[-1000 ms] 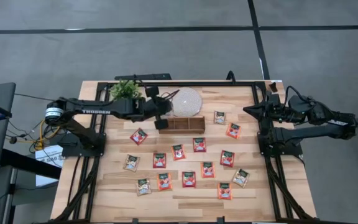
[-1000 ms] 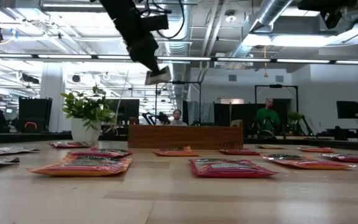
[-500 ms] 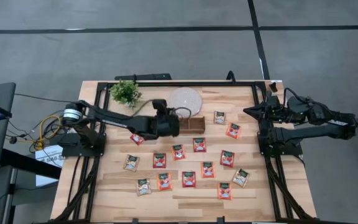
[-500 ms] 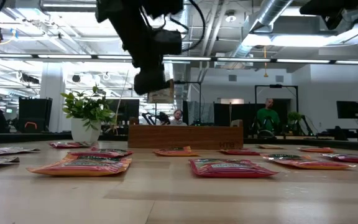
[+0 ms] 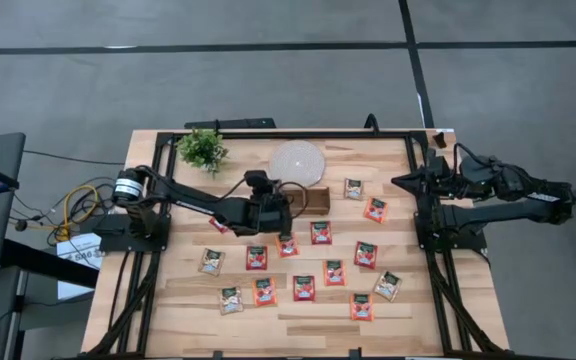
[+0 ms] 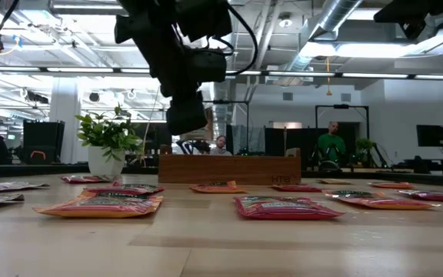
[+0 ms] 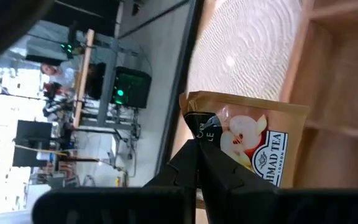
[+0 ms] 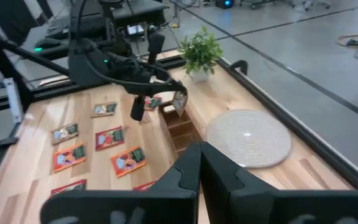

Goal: Pick & Place Tea
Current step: Put the brown tea bag into the left of the wooden organizer

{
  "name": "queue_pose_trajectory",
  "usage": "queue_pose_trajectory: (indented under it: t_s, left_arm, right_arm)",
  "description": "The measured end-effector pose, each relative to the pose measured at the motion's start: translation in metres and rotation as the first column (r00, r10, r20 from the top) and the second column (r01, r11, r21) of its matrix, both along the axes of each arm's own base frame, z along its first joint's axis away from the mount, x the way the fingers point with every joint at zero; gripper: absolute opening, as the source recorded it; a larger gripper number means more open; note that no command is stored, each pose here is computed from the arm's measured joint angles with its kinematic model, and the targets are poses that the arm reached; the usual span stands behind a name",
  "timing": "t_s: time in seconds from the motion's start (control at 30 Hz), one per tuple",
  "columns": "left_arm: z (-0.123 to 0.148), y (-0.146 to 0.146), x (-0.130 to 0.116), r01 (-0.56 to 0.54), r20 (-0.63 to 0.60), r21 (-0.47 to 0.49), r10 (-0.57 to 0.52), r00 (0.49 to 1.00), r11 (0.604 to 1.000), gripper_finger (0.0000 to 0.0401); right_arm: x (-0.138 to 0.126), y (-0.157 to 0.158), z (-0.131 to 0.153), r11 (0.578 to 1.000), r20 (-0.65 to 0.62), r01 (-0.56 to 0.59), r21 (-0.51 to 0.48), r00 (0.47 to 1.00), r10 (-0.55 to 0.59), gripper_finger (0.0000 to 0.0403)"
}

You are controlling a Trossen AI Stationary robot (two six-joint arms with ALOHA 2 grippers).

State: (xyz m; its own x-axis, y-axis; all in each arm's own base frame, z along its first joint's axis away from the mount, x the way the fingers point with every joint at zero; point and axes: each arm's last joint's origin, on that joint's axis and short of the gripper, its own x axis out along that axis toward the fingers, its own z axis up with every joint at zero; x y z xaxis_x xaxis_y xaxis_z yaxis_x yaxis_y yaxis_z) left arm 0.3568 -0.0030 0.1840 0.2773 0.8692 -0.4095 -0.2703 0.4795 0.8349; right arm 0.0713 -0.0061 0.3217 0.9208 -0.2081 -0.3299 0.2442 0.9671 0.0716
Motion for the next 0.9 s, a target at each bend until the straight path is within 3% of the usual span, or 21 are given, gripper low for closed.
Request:
queue_pose_trajectory:
  t_s: [0.1,0.4,0.6,0.73,0.9]
  left_arm:
    - [-0.003,0.0,-0.003,-0.01,-0.001,-0.048,0.01,1.0,0.999,0.0001]
    - [-0.004,0.002,-0.004,-0.028,0.018,-0.067,0.029,0.999,0.997,0.0001]
    - [-0.022,0.003,0.0,-0.032,-0.046,-0.046,0.03,0.999,0.998,0.0001]
    - [-0.031,0.002,0.001,-0.044,-0.084,0.022,0.045,0.995,0.999,0.0001]
    - [-0.034,0.003,0.002,-0.04,-0.087,-0.002,0.04,0.995,0.999,0.0001]
  right_arm:
    - [0.0,0.0,0.0,1.0,-0.001,-0.002,0.0,1.0,0.002,0.0]
    - [0.0,0.0,0.0,1.0,-0.001,-0.002,0.001,1.0,0.002,0.0]
    - [0.0,0.0,0.0,1.0,-0.002,-0.003,0.001,1.0,0.003,0.0]
    - [0.0,0.0,0.0,1.0,-0.002,-0.008,0.002,1.0,0.008,0.0]
    - [0.0,0.0,0.0,1.0,-0.002,-0.008,0.002,1.0,0.008,0.0]
